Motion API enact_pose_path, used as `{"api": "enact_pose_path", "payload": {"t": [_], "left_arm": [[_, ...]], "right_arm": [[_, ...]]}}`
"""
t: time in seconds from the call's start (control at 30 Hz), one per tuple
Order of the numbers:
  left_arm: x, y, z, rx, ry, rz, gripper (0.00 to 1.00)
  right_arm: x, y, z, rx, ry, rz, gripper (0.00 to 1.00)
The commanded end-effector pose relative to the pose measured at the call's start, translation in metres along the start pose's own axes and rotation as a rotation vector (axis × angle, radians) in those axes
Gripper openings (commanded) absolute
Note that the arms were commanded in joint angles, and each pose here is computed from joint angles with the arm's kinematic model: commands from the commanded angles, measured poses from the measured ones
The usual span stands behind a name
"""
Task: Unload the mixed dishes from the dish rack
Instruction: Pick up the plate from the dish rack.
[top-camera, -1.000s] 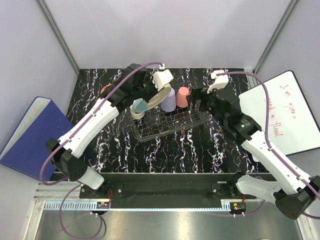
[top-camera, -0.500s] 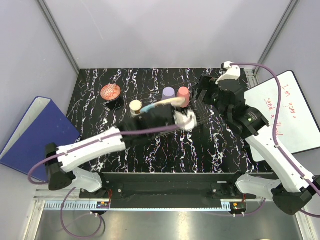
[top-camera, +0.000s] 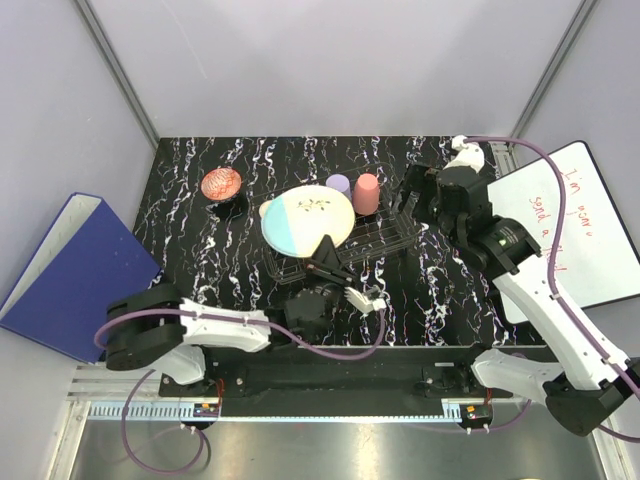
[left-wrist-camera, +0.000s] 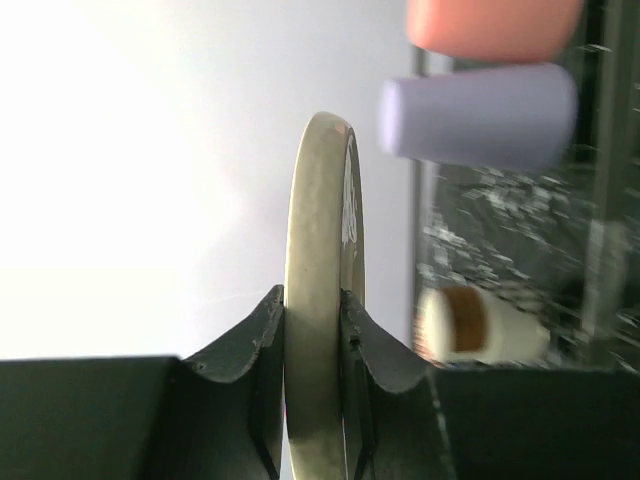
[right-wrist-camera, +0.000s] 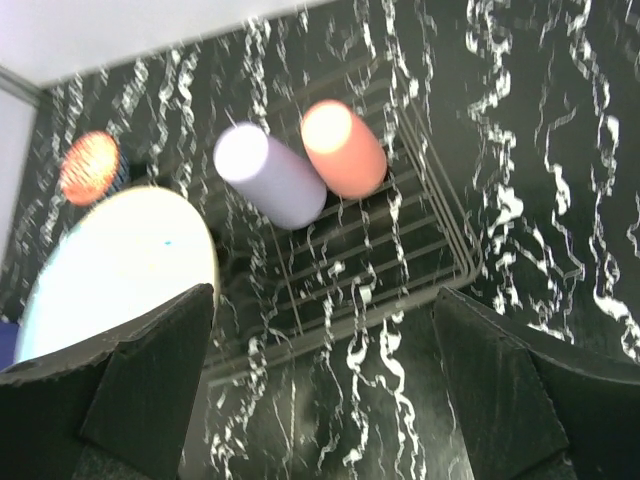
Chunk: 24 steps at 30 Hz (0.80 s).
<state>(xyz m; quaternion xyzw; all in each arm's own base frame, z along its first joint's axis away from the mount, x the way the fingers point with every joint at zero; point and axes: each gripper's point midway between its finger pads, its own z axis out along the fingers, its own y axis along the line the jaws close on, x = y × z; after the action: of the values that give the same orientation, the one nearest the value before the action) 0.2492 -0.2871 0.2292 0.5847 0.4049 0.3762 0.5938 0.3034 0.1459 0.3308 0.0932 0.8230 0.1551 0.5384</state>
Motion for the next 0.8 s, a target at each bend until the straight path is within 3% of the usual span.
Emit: {"api": "enact_pose_path", "payload": {"t": [0.0,0.17,0.77], "left_arm": [[0.013,0.116,-0.037,-0.456,0.031,-0.261,0.0],[-0.008,0.111,-0.044,-0.465,-0.041,-0.266,0.0],[-0.057,0.117,-0.045,-0.476,-0.133,-0.267,0.0]], "right_arm": [[0.017,0.006,0.002,-0.051,0.073,0.01,0.99],[0.031,0.022,0.0,-0.148,0.146,-0.015,1.0],[0.07,0.05,0.022,-0.285,0.295,-0.017,0.96]]}}
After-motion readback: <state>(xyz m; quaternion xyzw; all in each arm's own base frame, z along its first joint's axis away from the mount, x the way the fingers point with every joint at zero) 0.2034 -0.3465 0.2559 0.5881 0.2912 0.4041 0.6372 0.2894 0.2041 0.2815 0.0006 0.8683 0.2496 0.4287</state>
